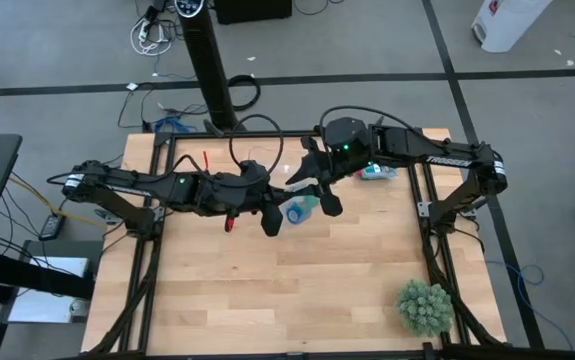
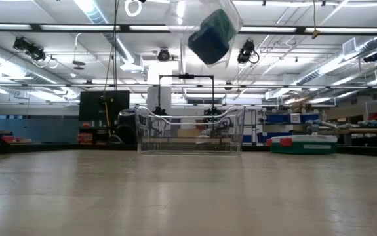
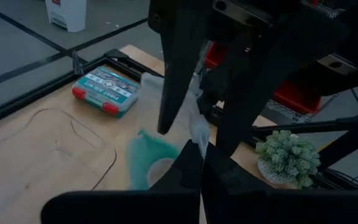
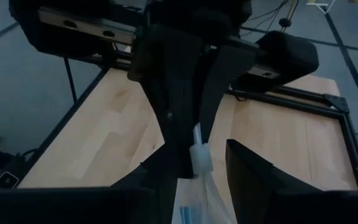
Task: Roll bandage
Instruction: Close the transparent zip bag
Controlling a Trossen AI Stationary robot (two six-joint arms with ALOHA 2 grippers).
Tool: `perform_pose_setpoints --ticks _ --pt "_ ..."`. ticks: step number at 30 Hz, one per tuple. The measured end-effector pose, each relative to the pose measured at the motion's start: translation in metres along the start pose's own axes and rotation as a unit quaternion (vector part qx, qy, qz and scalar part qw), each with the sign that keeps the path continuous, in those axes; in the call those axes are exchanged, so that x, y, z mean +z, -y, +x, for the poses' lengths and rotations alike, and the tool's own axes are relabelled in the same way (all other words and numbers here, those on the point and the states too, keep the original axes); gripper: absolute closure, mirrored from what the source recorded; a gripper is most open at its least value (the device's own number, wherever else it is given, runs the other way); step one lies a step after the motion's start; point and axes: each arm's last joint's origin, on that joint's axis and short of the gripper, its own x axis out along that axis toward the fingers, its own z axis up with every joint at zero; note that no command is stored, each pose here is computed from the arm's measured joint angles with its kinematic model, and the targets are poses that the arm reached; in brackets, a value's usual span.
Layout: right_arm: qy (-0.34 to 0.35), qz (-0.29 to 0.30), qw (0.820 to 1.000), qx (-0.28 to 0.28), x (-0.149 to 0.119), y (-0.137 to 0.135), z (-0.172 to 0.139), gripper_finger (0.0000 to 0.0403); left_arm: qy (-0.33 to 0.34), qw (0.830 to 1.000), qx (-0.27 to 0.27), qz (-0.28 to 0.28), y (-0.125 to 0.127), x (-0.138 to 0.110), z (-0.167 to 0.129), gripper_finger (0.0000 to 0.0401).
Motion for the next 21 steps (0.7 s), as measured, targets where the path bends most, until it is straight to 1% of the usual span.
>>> perform_pose_setpoints --ticks 3,5,10,11,14,21 --pt "0.002 -0.003 1.000 0.006 0.000 0.000 0.000 0.0298 0.001 1.000 -0.002 0.006 0.000 0.000 0.000 0.0401" --pt "0.001 -0.003 1.000 0.012 0.000 -0.001 0.000 0.0317 0.003 1.000 -0.003 0.007 0.001 0.001 0.000 0.0401" --pt "-0.001 -0.002 1.000 0.017 -0.001 -0.001 0.000 0.0386 0.004 1.000 -0.003 0.006 0.001 0.001 0.000 0.0401" --pt "-0.003 -0.001 1.000 0.017 -0.001 -0.001 0.000 0.0394 0.004 1.000 -0.003 0.005 0.001 0.001 0.000 0.0401" --pt "-0.015 0.008 1.000 0.018 -0.004 0.001 -0.001 0.0395 0.005 1.000 -0.004 0.004 0.001 0.001 0.001 0.0401" --pt "-0.064 0.052 0.996 0.016 -0.015 0.005 -0.006 0.0402 0.005 1.000 -0.002 -0.009 0.001 0.000 0.002 0.0401"
